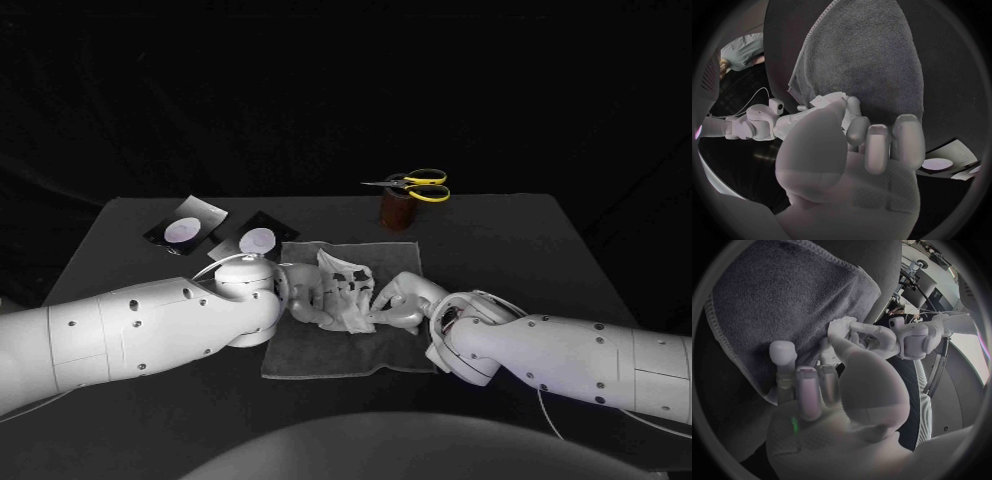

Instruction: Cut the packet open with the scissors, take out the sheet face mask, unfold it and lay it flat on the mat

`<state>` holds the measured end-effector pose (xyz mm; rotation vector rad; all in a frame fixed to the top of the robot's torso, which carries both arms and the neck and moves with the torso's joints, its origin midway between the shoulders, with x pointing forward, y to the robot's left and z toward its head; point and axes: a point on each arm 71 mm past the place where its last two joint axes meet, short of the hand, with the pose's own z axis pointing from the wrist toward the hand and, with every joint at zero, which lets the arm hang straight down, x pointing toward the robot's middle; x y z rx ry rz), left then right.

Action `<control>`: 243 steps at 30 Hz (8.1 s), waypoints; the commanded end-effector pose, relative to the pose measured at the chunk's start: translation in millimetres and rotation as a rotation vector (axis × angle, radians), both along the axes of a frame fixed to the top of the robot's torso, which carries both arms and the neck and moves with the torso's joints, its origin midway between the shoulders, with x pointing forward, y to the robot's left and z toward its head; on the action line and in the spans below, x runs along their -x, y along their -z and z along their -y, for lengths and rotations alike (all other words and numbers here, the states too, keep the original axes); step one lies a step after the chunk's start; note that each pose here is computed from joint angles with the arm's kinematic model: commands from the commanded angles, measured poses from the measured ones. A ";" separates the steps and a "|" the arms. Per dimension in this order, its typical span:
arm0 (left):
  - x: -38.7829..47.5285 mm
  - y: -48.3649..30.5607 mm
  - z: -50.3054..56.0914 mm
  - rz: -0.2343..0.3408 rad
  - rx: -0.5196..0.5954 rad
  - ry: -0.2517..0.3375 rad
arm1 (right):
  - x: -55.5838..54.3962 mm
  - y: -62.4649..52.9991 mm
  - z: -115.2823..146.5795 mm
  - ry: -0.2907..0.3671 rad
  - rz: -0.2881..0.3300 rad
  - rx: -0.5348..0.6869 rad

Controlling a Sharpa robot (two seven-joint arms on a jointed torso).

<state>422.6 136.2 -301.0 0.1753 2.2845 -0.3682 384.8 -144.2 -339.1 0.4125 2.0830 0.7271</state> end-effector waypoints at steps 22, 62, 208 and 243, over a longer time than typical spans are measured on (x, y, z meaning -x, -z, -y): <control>11.4 18.7 -10.0 -0.107 -0.116 0.024 | 6.1 0.3 1.8 0.036 0.013 -0.041; 11.7 20.4 -13.9 -0.133 -0.126 0.018 | 10.6 -11.0 1.1 -0.101 0.094 0.014; 11.6 22.6 -20.6 -0.170 -0.147 0.004 | -79.2 -60.1 25.0 -0.240 0.026 0.393; 5.7 14.4 -25.3 -0.093 0.034 -0.097 | -79.8 -69.5 29.7 -0.177 0.065 0.348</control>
